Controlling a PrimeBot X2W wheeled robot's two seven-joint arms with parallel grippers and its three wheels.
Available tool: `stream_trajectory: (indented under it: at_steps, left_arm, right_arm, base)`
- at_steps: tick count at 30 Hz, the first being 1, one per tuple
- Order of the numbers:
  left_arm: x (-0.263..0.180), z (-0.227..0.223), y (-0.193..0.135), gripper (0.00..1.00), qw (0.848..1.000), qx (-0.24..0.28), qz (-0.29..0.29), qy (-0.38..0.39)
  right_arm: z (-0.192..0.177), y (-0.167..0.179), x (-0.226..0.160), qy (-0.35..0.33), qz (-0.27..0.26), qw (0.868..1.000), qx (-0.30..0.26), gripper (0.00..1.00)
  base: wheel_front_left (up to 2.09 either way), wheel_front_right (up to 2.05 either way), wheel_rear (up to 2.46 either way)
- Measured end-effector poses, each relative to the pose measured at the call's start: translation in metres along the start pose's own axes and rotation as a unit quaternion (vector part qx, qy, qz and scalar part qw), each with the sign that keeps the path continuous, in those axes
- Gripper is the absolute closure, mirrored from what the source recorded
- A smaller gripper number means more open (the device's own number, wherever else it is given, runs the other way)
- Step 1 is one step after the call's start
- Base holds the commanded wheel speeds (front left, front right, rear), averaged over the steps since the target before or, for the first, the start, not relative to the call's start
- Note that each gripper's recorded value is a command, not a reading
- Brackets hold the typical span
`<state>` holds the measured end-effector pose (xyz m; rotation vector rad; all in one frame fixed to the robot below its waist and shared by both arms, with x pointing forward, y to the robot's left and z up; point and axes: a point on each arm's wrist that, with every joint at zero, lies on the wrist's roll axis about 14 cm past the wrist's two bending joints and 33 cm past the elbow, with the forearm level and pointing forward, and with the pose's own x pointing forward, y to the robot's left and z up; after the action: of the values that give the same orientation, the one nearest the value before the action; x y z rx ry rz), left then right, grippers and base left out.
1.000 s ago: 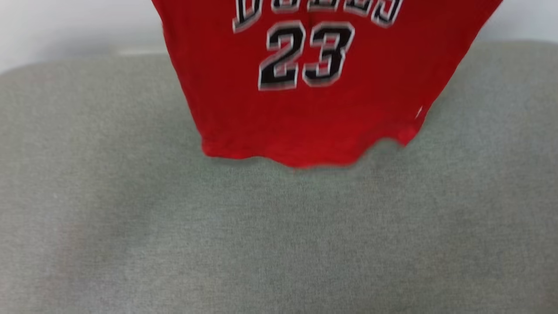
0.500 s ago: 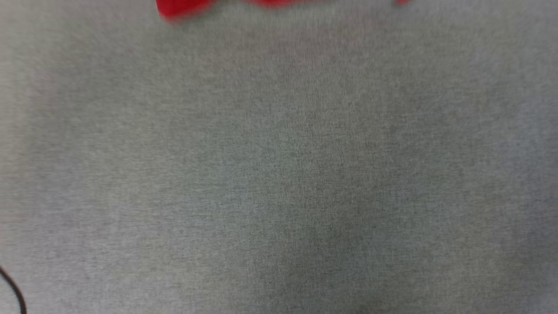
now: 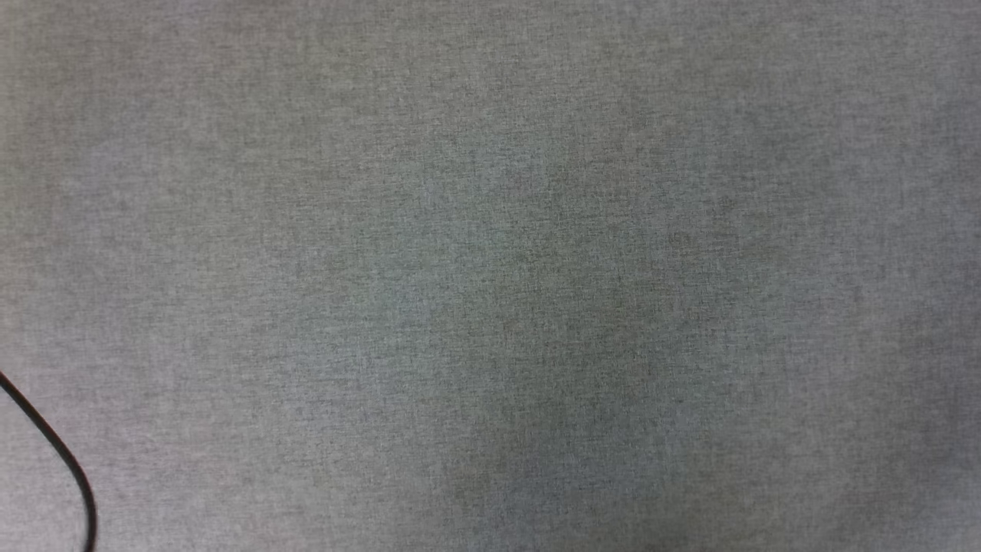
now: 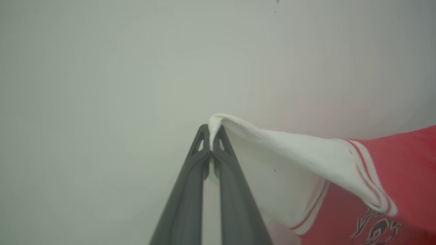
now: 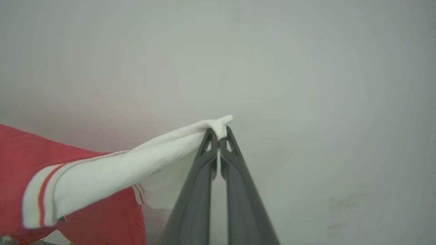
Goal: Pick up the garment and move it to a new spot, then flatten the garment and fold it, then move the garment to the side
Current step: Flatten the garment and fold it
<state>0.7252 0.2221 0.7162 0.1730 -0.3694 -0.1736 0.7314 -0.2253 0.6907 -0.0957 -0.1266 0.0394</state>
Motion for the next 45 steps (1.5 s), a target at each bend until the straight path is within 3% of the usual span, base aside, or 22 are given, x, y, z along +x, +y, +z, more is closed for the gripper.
stream_trajectory:
  at_steps: [8,19,28,45]
  left_arm:
    - [-0.049,-0.092,-0.03,1.0,0.994,-0.036,-0.023,0.1]
    - [-0.16,-0.139,-0.065,1.0,0.976,-0.056,-0.057,0.204]
    - [-0.269,-0.149,-0.057,1.0,0.952,0.001,-0.083,0.296]
    - [-0.409,-0.126,-0.07,1.0,0.93,-0.022,-0.084,0.356]
  right_arm:
    - [-0.092,0.016,-0.027,0.088,0.007,0.995,0.042,1.0]
    - [-0.169,0.012,-0.127,0.227,0.013,0.972,0.057,1.0]
    - [-0.192,0.001,-0.222,0.321,0.019,0.944,0.068,1.0]
    - [-0.185,-0.02,-0.356,0.389,0.005,0.913,0.121,1.0]
  base:
    - [0.0,0.0,0.0]
    - [0.0,0.0,0.0]
    - [0.0,0.0,0.0]
    - [0.0,0.0,0.0]
